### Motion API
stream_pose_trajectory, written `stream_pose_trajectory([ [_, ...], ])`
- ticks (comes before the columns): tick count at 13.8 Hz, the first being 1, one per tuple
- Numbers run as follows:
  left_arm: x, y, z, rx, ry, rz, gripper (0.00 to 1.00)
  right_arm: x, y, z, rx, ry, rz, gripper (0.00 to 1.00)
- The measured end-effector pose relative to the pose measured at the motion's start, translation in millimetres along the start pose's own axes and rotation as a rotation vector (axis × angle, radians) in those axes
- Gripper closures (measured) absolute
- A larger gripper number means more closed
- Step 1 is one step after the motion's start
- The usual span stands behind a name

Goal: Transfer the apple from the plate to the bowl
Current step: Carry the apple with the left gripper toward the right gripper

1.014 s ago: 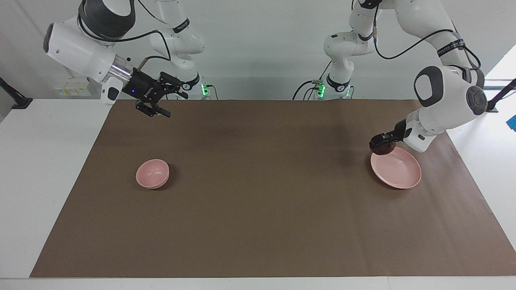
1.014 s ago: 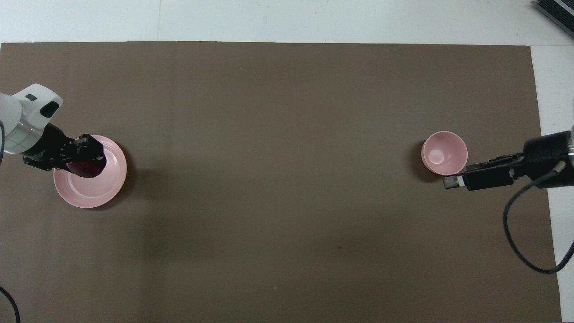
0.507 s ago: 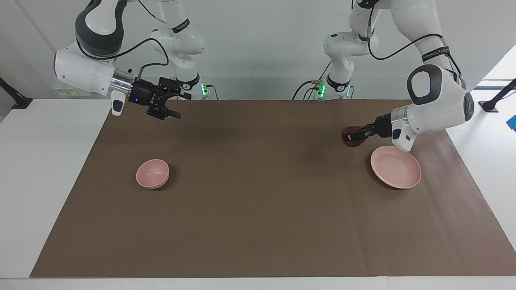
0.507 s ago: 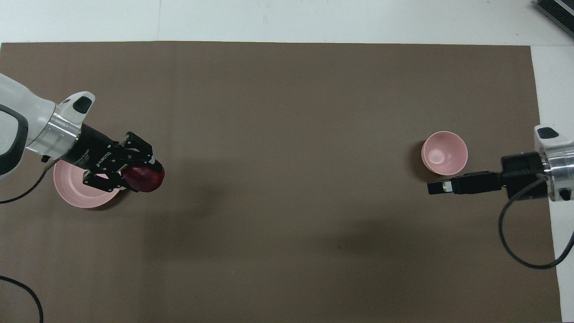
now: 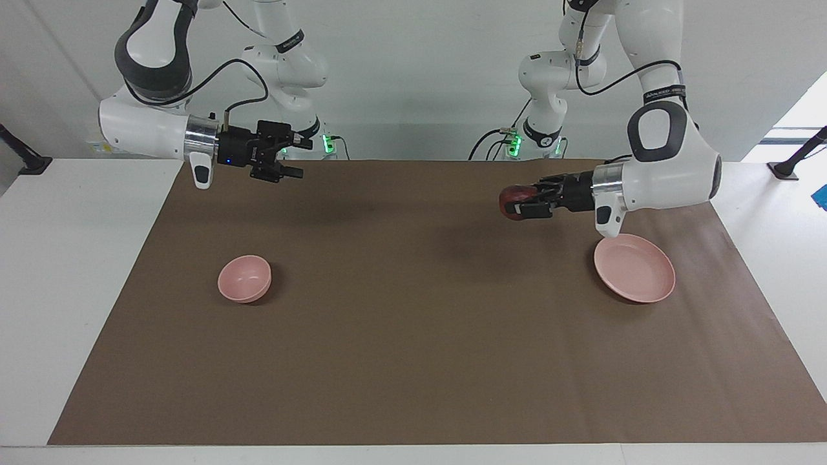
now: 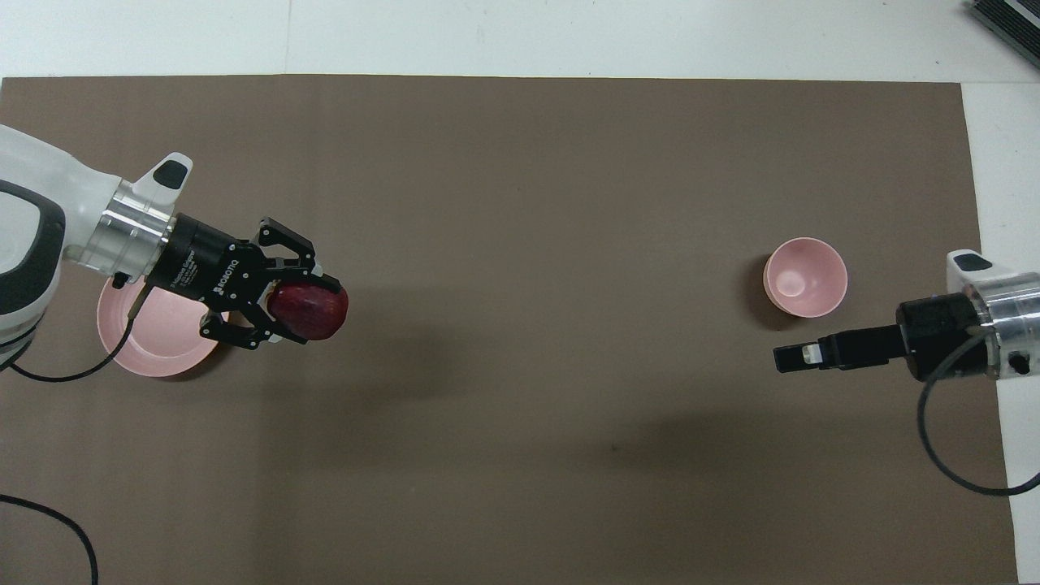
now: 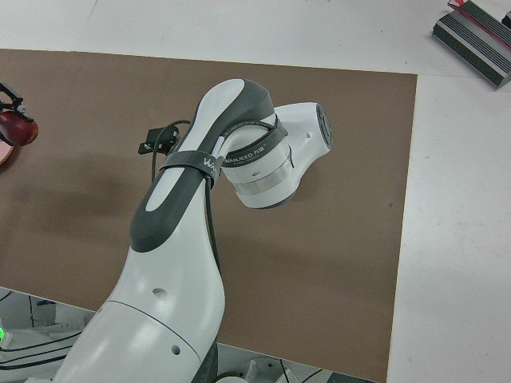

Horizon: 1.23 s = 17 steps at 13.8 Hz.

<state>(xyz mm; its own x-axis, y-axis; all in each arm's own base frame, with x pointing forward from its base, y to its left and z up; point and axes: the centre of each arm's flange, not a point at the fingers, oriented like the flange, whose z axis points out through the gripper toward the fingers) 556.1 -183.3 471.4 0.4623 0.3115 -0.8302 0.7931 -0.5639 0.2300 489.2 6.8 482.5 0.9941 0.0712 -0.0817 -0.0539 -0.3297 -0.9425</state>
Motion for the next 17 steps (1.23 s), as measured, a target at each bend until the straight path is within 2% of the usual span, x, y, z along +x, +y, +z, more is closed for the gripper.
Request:
stream_pose_trajectory([
  [2,-22.6,16.0,25.6,-0.022,-0.073,-0.032,0.26,3.3,-8.1,11.3,0.064,0.009,-0.007,0.0],
  [6,-56.1,42.9,64.5,-0.115,-0.195,-0.067,0.26,5.1,-16.5,31.7,0.097,-0.012,-0.017,0.0],
  [11,-95.6,70.2,127.5,-0.26,-0.271,-0.117,0.26,4.9,-18.2,40.3,0.13,-0.014,-0.013,0.0],
  [14,-111.0,73.2,164.8,-0.323,-0.33,-0.181,0.26,4.7,-19.0,43.9,0.131,-0.021,-0.01,0.0],
  [17,-121.2,72.2,198.6,-0.376,-0.352,-0.245,0.26,4.1,-21.6,52.6,0.131,-0.038,-0.007,0.0],
])
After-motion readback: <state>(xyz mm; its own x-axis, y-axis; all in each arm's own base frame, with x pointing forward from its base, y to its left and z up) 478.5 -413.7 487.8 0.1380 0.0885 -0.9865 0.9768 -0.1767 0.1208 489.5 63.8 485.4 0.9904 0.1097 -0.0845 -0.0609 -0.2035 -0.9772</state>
